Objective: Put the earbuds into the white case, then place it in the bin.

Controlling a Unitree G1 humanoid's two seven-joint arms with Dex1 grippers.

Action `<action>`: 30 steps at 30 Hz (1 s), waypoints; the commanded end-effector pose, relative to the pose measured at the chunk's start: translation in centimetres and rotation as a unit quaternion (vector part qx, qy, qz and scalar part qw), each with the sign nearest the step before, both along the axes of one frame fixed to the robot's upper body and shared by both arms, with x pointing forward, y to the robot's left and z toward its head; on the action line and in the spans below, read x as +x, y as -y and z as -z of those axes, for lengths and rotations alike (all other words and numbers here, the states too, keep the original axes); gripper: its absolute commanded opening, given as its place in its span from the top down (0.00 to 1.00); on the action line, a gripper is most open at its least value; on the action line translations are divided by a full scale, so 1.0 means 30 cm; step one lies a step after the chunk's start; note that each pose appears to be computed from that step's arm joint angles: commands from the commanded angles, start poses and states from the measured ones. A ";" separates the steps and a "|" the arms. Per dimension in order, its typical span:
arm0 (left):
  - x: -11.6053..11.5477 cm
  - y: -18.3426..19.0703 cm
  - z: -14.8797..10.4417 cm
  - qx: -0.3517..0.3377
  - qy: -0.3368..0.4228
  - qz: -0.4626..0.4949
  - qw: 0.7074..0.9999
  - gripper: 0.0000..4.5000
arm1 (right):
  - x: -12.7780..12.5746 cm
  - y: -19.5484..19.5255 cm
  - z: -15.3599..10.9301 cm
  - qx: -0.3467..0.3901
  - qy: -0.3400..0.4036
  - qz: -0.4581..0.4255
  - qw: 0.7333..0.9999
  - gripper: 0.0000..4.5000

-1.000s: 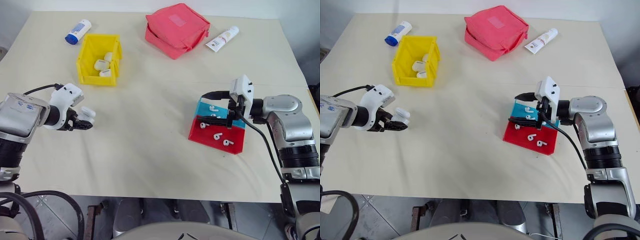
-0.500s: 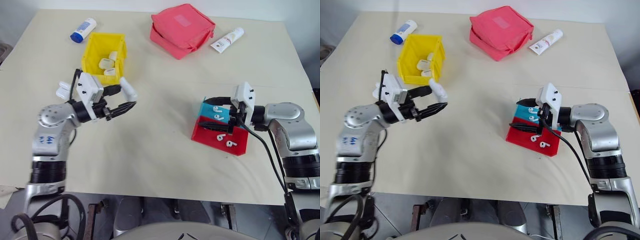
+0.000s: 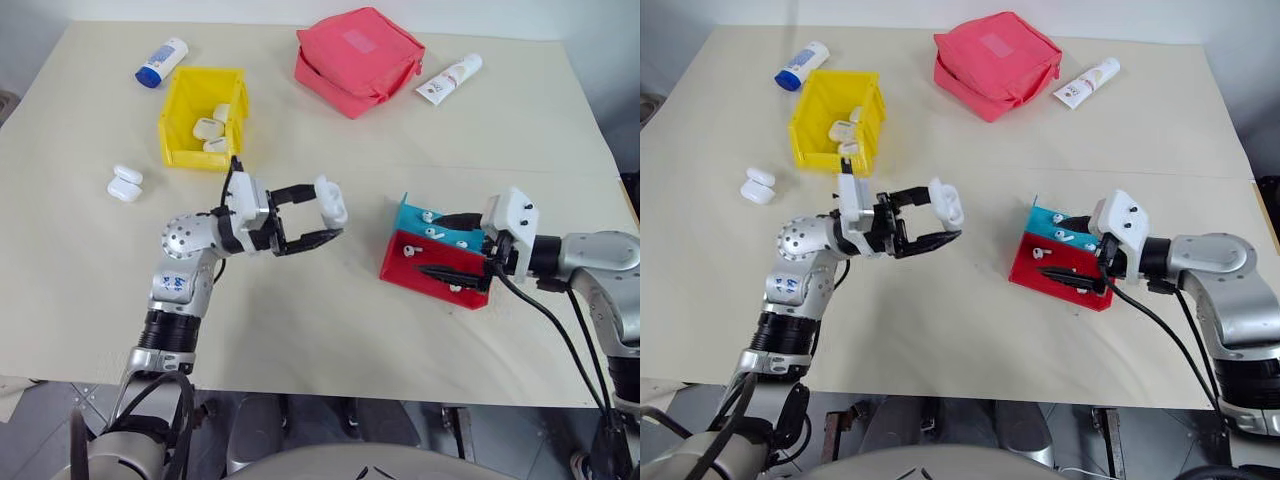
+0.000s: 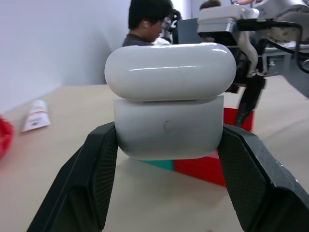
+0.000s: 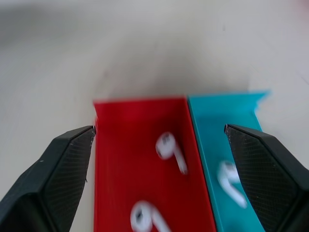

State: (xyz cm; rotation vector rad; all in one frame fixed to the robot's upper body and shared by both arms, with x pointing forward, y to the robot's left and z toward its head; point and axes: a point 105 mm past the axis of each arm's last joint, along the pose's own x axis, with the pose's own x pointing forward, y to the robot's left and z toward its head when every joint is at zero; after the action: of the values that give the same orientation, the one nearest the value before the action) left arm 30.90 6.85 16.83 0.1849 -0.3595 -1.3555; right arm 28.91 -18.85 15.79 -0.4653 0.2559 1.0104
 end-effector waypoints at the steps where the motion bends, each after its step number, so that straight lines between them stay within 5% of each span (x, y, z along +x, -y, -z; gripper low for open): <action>1: -0.024 0.024 -0.039 -0.012 0.028 -0.001 1.000 0.38 | -0.028 0.010 -0.075 -0.006 0.004 0.011 1.000 0.00; 15: -0.146 0.084 0.002 -0.016 0.005 0.062 0.998 0.38 | -0.140 0.064 -0.028 -0.139 -0.044 0.010 0.989 0.00; 19: -0.154 0.086 0.009 -0.018 -0.001 0.067 0.998 0.38 | -0.151 0.070 -0.026 -0.165 -0.046 0.008 0.985 0.21; 26: -0.167 0.081 0.011 -0.021 -0.017 0.077 0.997 0.38 | -0.166 0.064 -0.015 -0.210 -0.074 0.015 0.975 0.21; 30: -0.167 0.081 0.010 -0.022 -0.018 0.076 0.997 0.38 | -0.160 0.049 -0.012 -0.220 -0.074 0.017 0.973 0.42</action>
State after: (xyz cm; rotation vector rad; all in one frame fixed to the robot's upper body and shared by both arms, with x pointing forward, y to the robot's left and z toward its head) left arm 26.54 4.48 15.52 0.0905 -0.3271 -1.4834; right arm 24.06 -20.56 15.70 -0.7465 0.6349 0.9646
